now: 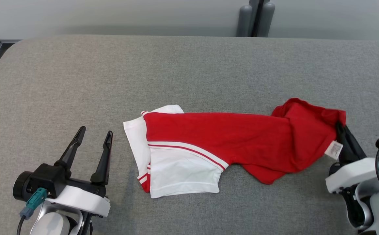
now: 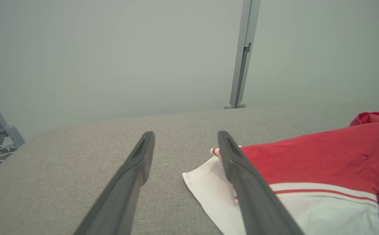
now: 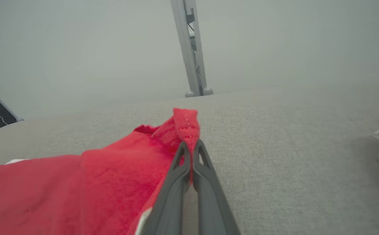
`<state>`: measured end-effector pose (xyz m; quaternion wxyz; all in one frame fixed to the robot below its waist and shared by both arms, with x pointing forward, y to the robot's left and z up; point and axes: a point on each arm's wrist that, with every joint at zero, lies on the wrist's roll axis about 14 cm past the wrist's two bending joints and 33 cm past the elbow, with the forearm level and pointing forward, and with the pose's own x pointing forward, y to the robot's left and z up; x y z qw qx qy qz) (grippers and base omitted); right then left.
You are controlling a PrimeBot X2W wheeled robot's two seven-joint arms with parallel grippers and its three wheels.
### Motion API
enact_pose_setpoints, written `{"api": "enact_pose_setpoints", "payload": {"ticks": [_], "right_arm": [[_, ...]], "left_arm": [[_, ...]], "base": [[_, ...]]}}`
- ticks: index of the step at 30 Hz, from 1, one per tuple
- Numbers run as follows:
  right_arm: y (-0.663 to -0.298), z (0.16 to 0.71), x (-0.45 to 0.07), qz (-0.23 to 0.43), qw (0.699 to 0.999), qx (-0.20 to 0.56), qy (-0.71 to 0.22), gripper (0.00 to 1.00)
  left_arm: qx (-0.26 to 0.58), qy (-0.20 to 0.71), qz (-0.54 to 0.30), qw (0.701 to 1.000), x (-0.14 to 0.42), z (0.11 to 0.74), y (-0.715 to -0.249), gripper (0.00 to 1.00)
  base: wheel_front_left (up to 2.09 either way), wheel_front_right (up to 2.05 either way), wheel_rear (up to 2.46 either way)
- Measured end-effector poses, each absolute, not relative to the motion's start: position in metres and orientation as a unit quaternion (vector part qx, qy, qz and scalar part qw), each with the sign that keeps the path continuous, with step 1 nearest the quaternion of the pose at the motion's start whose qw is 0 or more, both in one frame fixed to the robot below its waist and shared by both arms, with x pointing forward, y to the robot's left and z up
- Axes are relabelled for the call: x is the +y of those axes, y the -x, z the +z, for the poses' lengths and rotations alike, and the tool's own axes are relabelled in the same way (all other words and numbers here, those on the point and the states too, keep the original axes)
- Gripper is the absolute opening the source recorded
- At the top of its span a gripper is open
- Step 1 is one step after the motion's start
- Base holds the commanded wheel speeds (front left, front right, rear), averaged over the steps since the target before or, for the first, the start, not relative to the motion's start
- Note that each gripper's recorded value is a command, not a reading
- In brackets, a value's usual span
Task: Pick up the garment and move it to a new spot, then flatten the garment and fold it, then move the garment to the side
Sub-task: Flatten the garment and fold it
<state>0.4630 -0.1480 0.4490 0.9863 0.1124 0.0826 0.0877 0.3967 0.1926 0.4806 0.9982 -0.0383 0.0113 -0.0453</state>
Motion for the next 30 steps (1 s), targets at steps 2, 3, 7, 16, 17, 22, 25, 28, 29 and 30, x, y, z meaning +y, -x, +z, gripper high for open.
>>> {"api": "enact_pose_setpoints", "payload": {"ticks": [2,3,7,16,17,22,25,28,29,30], "right_arm": [[-0.455,0.438,-0.154,0.070,0.985,0.097,-0.126,0.00],[-0.452,0.433,-0.156,0.063,0.984,0.103,-0.130,0.00],[-0.444,0.419,-0.165,0.042,0.982,0.119,-0.142,0.98],[-0.427,0.419,-0.190,0.011,0.986,0.112,-0.126,1.00],[-0.424,0.420,-0.195,0.007,0.987,0.109,-0.120,1.00],[-0.416,0.449,-0.211,0.001,0.994,0.070,-0.089,1.00],[-0.415,0.470,-0.210,0.009,0.996,0.045,-0.077,1.00],[-0.413,0.491,-0.202,0.023,0.997,0.023,-0.067,1.00],[-0.412,0.496,-0.198,0.029,0.997,0.018,-0.064,1.00],[-0.411,0.503,-0.194,0.035,0.997,0.012,-0.063,1.00]], "left_arm": [[0.014,0.037,-0.049,0.998,0.191,0.479,-0.398,1.00],[0.015,0.037,-0.052,0.998,0.189,0.479,-0.399,1.00],[0.019,0.037,-0.059,0.997,0.185,0.478,-0.401,1.00],[0.010,0.033,-0.068,0.997,0.181,0.485,-0.401,1.00],[0.010,0.033,-0.068,0.997,0.181,0.486,-0.399,1.00],[0.006,0.035,-0.068,0.997,0.180,0.490,-0.392,1.00],[0.002,0.036,-0.069,0.997,0.179,0.494,-0.388,1.00],[0.002,0.036,-0.069,0.997,0.178,0.496,-0.383,1.00],[0.001,0.036,-0.070,0.997,0.177,0.496,-0.381,1.00],[0.000,0.036,-0.071,0.997,0.177,0.497,-0.380,1.00]], "base": [[0.00,0.00,0.00],[0.00,0.00,0.00],[0.00,0.00,0.00],[0.00,0.00,0.00],[0.00,0.00,0.00],[0.00,0.00,0.00],[0.00,0.00,0.00],[0.00,0.00,0.00],[0.00,0.00,0.00],[0.00,0.00,0.00]]}}
